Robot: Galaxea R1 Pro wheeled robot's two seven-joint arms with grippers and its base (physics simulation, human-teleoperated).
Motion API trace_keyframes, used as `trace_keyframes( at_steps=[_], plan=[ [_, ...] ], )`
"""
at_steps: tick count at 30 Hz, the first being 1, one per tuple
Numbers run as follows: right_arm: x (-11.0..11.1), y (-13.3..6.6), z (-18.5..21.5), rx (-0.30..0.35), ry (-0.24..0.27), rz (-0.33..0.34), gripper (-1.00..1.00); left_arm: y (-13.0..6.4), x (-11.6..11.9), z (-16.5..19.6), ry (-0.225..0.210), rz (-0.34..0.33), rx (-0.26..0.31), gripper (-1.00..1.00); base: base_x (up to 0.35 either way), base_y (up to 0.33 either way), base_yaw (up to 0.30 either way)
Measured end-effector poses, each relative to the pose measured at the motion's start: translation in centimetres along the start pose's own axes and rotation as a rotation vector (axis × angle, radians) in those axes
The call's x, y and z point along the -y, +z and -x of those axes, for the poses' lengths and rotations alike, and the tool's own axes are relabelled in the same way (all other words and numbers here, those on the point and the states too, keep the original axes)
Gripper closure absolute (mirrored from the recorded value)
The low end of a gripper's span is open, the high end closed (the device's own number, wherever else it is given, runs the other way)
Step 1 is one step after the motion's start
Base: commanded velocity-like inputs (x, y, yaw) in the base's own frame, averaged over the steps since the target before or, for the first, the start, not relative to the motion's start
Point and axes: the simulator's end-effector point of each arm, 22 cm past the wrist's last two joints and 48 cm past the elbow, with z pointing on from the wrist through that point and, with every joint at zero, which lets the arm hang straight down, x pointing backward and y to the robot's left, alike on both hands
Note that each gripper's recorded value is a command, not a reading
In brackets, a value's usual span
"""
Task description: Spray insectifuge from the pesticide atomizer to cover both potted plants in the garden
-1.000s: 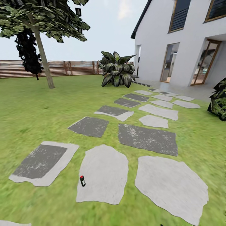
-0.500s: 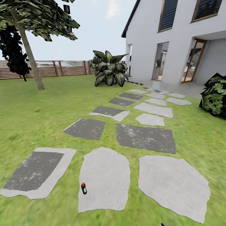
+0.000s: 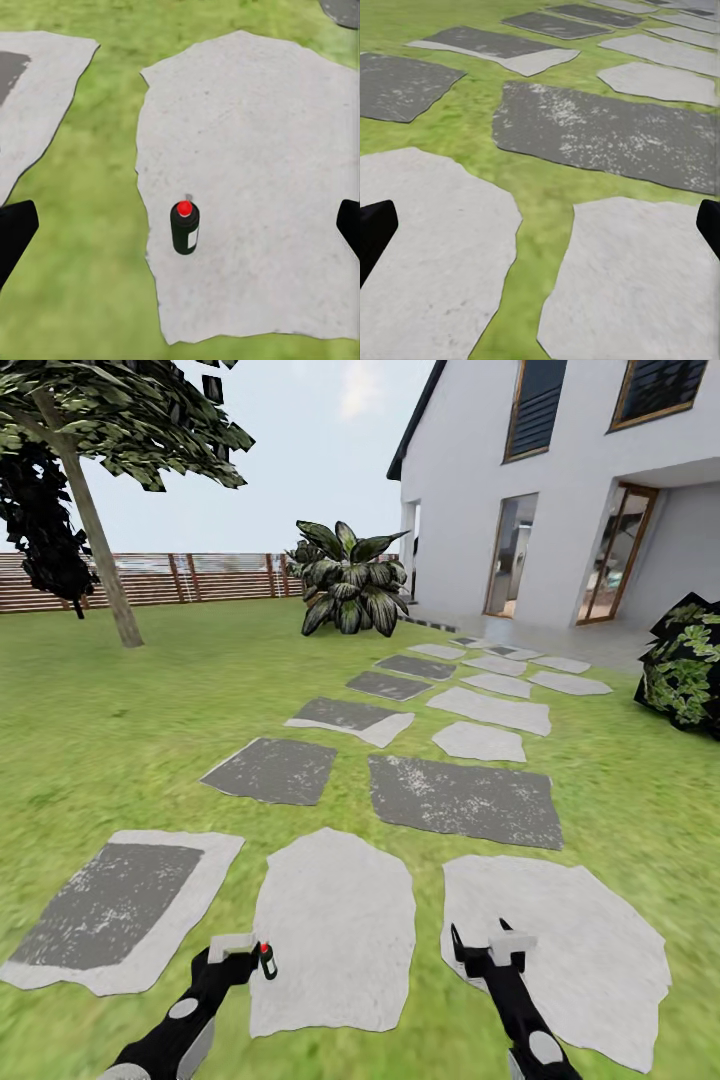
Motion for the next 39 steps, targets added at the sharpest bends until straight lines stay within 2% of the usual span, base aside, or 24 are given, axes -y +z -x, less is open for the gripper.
trace_keyframes(
  at_steps=[10,25,39],
  plan=[
    [-0.1,0.4,0.2,-0.006,-0.003,0.005,-1.00,0.0,-0.1,0.3,0.013,-0.003,0.010,-1.00,0.000,0.000,0.000],
    [-0.2,0.4,-4.3,-0.028,-0.002,0.000,-1.00,1.4,0.0,-4.4,0.016,-0.006,-0.026,-1.00,0.000,0.000,-0.088],
    [-0.4,0.5,-8.4,-0.046,0.001,-0.003,-1.00,2.8,-0.5,-8.3,0.013,0.002,-0.041,-1.00,0.000,0.000,-0.208]
  ],
)
